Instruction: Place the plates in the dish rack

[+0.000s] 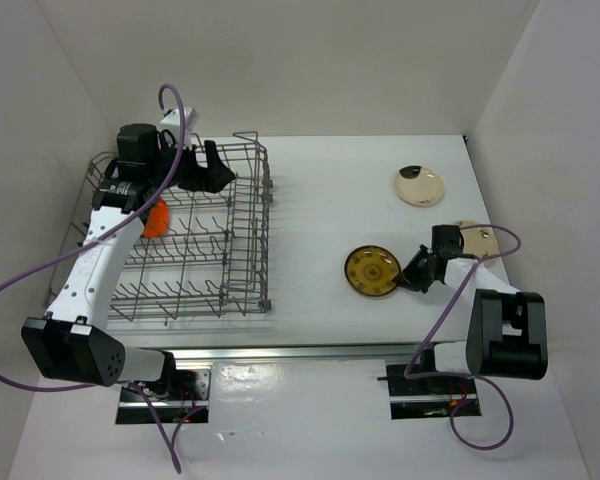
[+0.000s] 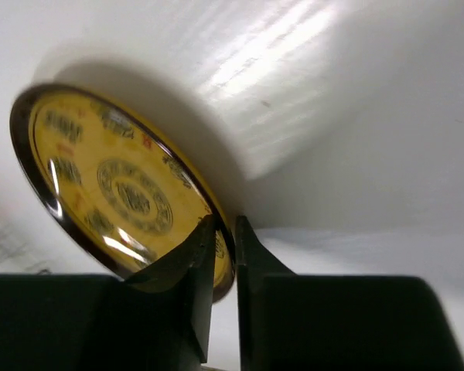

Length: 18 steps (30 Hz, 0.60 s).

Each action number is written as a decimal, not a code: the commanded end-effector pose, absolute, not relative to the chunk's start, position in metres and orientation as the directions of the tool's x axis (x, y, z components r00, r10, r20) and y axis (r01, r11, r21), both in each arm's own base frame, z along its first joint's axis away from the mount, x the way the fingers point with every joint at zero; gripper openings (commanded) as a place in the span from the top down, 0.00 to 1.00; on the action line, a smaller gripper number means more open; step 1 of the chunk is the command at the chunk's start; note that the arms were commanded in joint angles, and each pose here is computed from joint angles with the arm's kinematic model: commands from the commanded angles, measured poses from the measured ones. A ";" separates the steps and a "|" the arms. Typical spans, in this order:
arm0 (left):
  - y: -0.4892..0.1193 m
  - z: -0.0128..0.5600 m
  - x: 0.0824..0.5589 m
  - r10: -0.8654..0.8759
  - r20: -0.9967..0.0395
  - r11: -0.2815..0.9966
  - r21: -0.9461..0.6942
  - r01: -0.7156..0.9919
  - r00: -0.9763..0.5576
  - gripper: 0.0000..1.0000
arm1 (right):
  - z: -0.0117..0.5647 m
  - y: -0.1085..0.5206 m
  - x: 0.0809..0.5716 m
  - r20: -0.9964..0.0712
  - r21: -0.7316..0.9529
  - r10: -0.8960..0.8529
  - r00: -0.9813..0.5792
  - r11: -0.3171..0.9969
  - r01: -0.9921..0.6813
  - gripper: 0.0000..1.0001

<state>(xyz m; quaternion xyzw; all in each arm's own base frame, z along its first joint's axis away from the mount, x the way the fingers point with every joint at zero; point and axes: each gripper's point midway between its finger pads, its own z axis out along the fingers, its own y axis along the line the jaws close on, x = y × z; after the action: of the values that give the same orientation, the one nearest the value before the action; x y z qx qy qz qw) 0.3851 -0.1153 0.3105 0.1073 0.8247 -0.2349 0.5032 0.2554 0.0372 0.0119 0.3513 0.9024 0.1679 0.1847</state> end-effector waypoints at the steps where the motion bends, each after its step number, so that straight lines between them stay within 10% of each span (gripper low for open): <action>1: -0.125 0.345 0.381 -0.073 -0.916 0.833 -0.274 0.481 -0.395 0.01 | -0.014 0.039 0.240 -0.175 0.364 0.681 -0.711 0.716 0.596 0.85; 9: -0.159 0.359 0.366 -0.113 -0.908 0.679 -0.368 0.636 -0.404 0.07 | 0.023 0.048 0.303 -0.323 0.443 0.618 -0.717 0.768 0.462 1.00; 18: -0.234 0.360 0.359 -0.078 -0.885 0.479 -0.438 0.761 -0.460 0.15 | 0.184 0.103 0.393 -0.647 0.611 0.374 -0.665 0.775 -0.159 1.00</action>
<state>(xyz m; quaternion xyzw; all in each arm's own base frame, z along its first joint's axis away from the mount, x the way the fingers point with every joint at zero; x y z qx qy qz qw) 0.3601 -0.2079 0.3480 0.2049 0.7509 -0.4150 0.4711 0.3593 0.0780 0.1083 0.1782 0.8932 0.2620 0.3192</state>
